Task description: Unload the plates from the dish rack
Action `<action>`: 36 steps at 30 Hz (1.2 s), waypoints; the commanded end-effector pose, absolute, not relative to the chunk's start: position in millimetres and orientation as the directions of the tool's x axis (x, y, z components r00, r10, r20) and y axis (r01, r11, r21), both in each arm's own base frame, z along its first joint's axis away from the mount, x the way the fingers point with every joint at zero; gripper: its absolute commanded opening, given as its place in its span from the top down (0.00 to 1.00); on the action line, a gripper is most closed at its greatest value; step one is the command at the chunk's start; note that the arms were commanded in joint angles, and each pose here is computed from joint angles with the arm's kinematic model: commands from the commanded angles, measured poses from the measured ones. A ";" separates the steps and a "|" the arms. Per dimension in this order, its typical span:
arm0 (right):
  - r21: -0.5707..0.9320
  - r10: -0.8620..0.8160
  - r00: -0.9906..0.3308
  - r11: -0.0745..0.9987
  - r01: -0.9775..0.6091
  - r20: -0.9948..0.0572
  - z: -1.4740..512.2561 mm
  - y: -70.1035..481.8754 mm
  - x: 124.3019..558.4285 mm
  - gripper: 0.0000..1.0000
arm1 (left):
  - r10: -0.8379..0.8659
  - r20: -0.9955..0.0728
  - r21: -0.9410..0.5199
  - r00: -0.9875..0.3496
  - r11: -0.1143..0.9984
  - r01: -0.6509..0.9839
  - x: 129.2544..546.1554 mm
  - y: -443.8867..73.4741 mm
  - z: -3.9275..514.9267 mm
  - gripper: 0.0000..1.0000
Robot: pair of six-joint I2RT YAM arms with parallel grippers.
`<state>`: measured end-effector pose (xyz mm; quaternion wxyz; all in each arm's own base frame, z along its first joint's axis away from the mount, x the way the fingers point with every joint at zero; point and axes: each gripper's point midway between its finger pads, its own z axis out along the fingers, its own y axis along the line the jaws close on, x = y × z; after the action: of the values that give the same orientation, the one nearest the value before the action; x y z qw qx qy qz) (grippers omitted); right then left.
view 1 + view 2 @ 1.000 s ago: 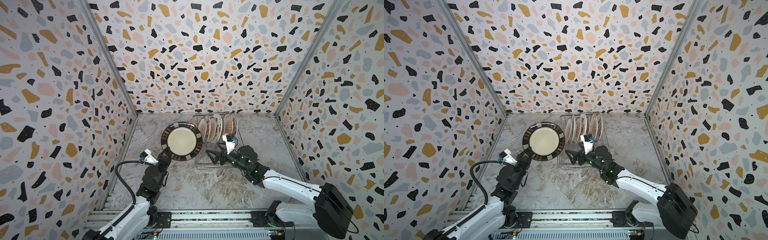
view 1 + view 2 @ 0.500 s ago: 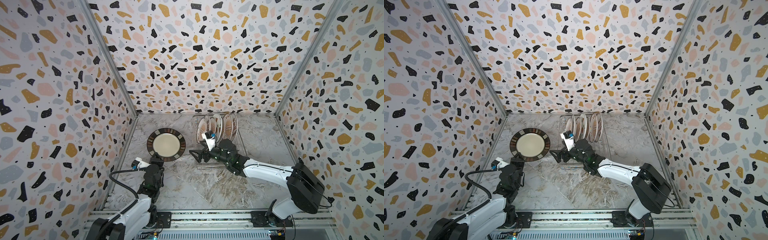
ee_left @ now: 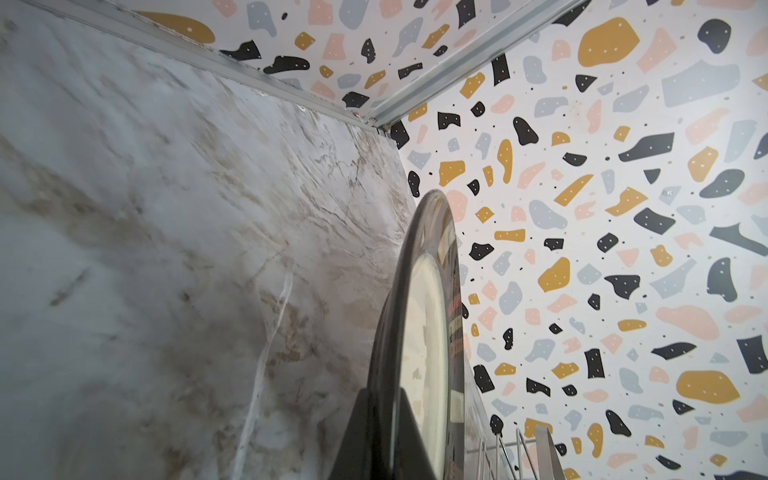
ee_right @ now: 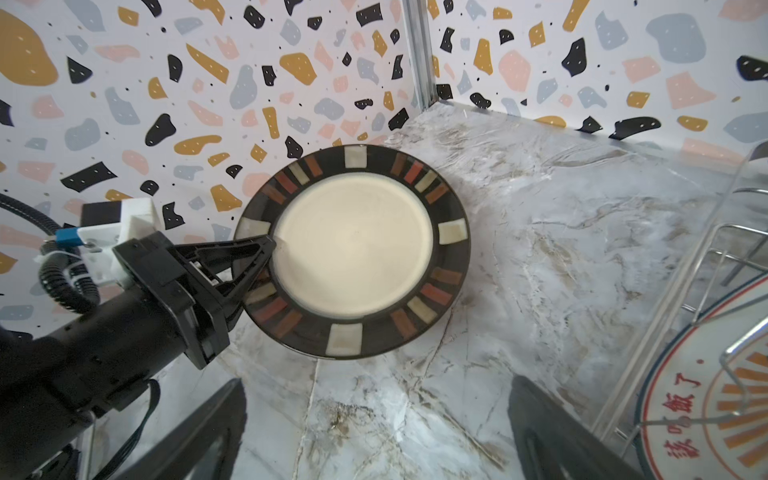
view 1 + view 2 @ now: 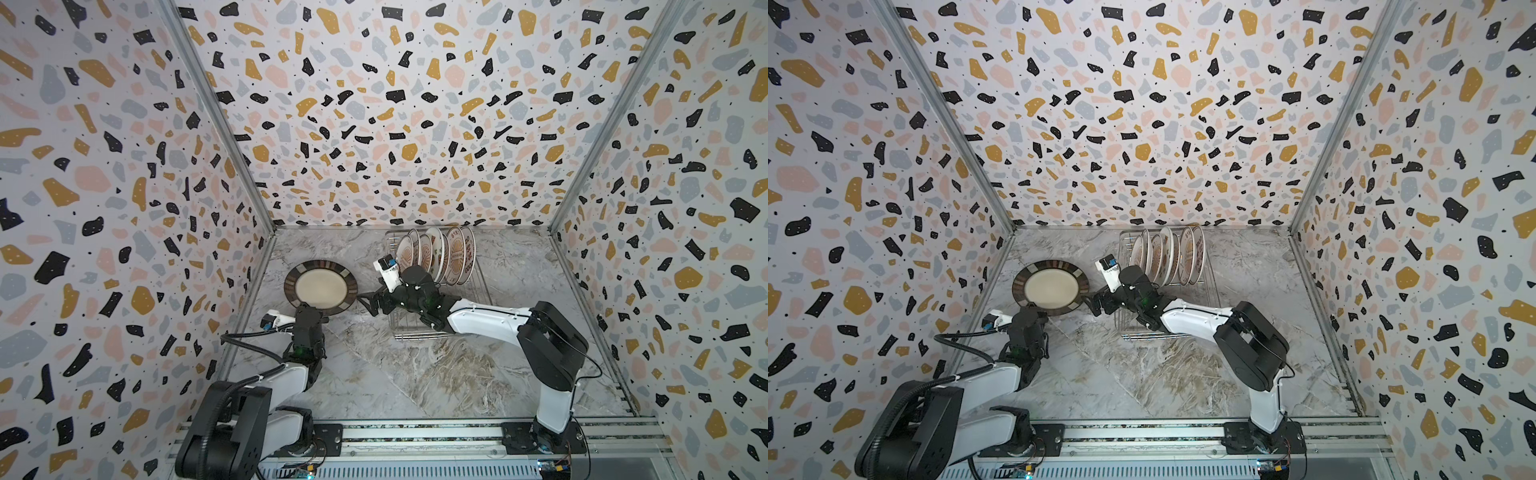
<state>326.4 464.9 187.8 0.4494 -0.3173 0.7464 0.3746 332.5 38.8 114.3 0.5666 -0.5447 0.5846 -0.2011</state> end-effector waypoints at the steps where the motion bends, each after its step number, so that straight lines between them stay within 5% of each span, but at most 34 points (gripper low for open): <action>1: 0.251 -0.142 -0.365 0.502 -0.827 -0.920 201.8 474.3 328.6 0.01 | -0.864 -0.280 -0.959 0.420 0.229 -0.167 352.7 49.2 182.7 1.00; 34: 0.213 -0.232 -0.383 0.532 -0.820 -0.894 165.8 500.5 354.3 0.00 | -0.871 -0.229 -0.957 0.435 0.119 -0.265 396.3 49.1 111.7 1.00; 36: 0.208 -0.232 -0.383 0.543 -0.814 -0.894 165.7 499.1 355.6 0.00 | -0.862 -0.228 -0.957 0.453 0.113 -0.267 393.1 52.2 108.9 0.93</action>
<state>353.4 497.9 154.8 0.4322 -0.3484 0.7602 0.3377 377.7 43.8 59.3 0.5351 -0.6117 0.5513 -0.1888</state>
